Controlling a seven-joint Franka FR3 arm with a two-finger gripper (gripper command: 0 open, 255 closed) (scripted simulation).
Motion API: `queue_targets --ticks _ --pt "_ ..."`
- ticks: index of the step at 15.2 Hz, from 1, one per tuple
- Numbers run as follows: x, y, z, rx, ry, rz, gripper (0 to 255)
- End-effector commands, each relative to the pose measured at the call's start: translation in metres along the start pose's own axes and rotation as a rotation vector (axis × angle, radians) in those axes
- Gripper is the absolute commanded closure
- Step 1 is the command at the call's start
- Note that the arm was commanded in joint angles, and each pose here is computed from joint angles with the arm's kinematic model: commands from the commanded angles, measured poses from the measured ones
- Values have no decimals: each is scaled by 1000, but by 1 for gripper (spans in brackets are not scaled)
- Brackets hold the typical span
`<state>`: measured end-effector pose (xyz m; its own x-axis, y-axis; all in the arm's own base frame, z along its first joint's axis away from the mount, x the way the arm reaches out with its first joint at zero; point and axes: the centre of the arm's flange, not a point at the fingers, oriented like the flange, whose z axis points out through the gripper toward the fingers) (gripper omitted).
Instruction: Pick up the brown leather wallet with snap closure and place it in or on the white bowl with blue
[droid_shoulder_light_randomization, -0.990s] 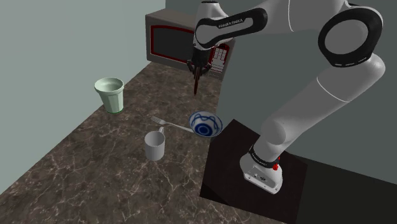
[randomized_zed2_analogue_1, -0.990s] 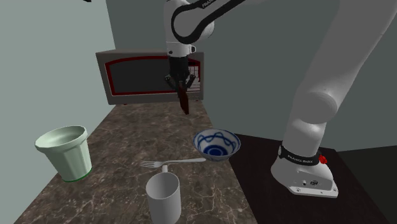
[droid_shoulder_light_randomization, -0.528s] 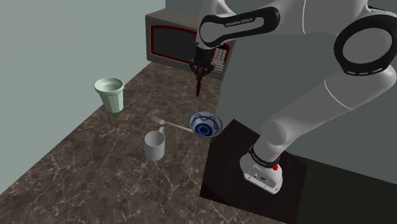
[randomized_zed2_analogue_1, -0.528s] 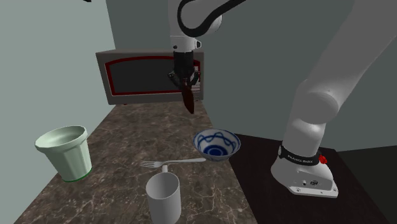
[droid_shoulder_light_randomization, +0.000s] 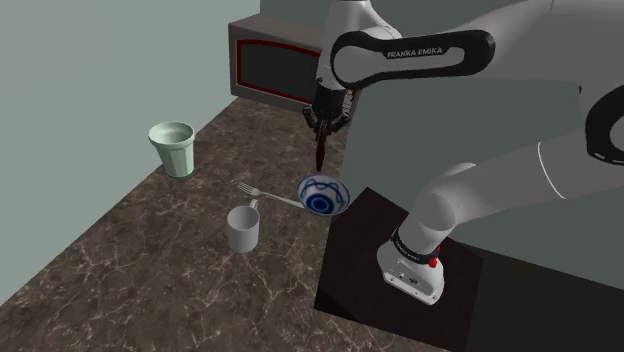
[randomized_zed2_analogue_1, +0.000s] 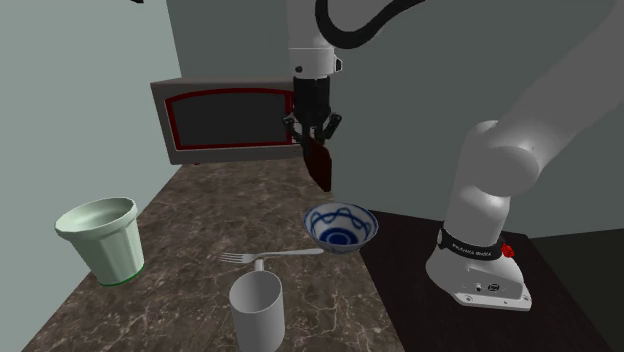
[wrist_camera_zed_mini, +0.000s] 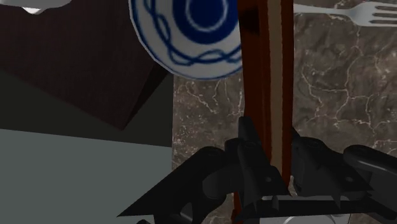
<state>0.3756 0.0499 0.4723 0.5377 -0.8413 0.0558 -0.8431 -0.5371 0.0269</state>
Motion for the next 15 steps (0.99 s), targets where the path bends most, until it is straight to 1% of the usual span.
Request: queue_targets --ticks 1,7,15 --pt "-24 11 -2 0 0 1 255" --pt "-94 35 -11 0 0 1 255" --pt "-97 34 31 0 0 1 255"
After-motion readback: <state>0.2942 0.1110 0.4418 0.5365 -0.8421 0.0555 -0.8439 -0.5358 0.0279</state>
